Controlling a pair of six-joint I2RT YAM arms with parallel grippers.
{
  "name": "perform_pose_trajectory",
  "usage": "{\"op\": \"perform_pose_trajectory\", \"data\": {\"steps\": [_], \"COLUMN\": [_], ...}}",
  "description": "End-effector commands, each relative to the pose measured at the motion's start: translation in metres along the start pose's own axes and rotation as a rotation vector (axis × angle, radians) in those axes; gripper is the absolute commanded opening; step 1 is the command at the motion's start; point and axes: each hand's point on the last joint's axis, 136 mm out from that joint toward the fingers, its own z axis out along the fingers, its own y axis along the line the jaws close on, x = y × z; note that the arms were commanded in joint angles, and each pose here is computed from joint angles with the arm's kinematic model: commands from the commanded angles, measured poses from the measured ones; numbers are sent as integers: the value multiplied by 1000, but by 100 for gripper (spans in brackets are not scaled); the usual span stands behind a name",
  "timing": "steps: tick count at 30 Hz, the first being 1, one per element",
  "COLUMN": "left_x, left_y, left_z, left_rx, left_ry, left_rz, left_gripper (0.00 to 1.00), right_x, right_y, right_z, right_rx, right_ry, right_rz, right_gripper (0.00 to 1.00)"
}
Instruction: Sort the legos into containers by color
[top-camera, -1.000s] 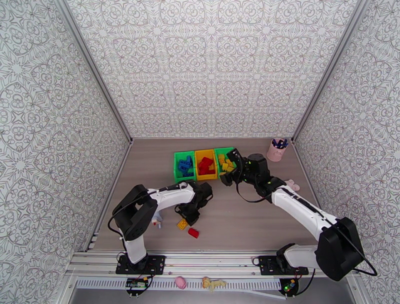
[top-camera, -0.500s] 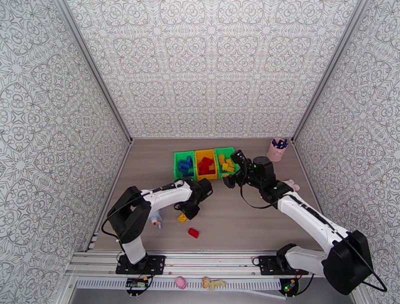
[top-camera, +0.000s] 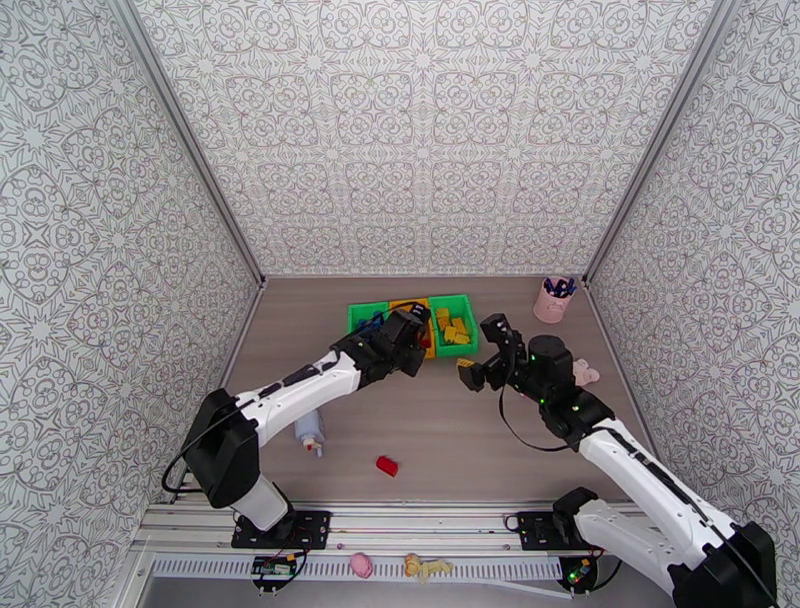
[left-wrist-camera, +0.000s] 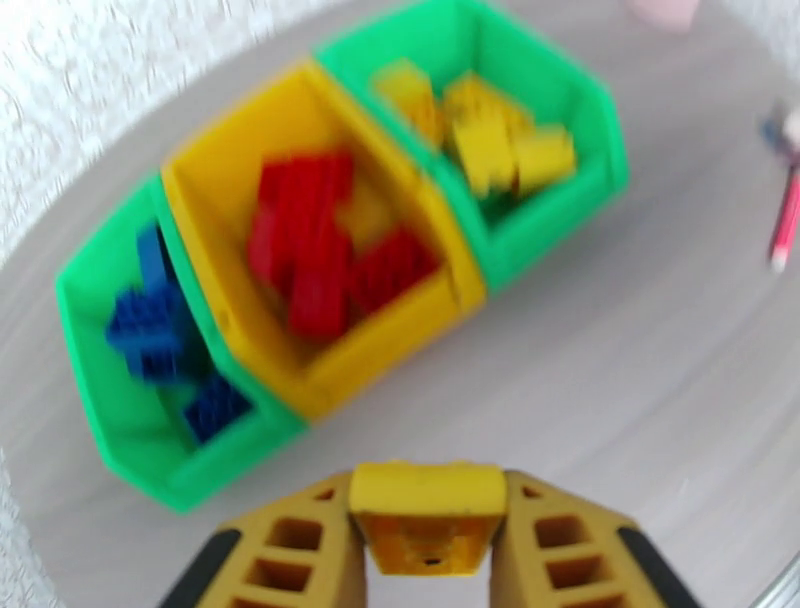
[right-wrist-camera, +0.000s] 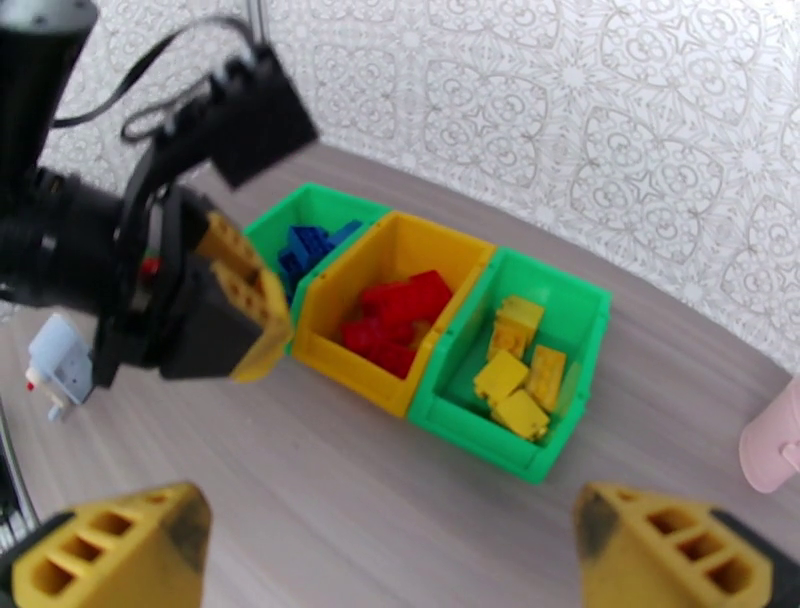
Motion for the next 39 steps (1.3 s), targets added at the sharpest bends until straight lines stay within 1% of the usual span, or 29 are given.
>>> {"op": "perform_pose_trajectory", "data": {"steps": [1, 5, 9, 15, 19, 23, 25, 28, 31, 35, 39], "left_x": [-66, -93, -105, -109, -107, -101, -100, -102, -105, -104, -99], "left_y": [-1, 3, 5, 1, -1, 1, 0, 1, 3, 7, 22], "left_z": [13, 37, 64, 100, 123, 138, 139, 135, 124, 101, 69], "left_rx": [22, 42, 38, 75, 90, 92, 104, 114, 127, 132, 126], "left_ry": [-260, -316, -390, -408, -371, -346, -340, -335, -341, -344, -347], "left_rz": [-61, -111, -126, -162, -178, -189, -192, -197, -206, -221, -266], "left_gripper": [30, 30, 29, 29, 30, 34, 38, 49, 59, 68, 77], "right_x": [11, 14, 14, 14, 14, 12, 8, -2, -15, -20, -8], "right_y": [-3, -3, -2, -2, -2, -13, -19, -22, -29, -18, -2], "right_z": [-2, -1, 1, -1, -2, -8, -14, -20, -26, -21, -5], "right_rx": [18, 15, 9, 14, 11, 84, 124, 150, 190, 117, 16], "right_ry": [21, 22, 20, 17, 13, 9, 1, -6, -12, -31, 27], "right_rz": [33, 42, 47, 49, 56, 38, 5, -9, 61, 86, 149], "right_gripper": [99, 99, 100, 100, 100, 100, 99, 99, 100, 100, 100]}}
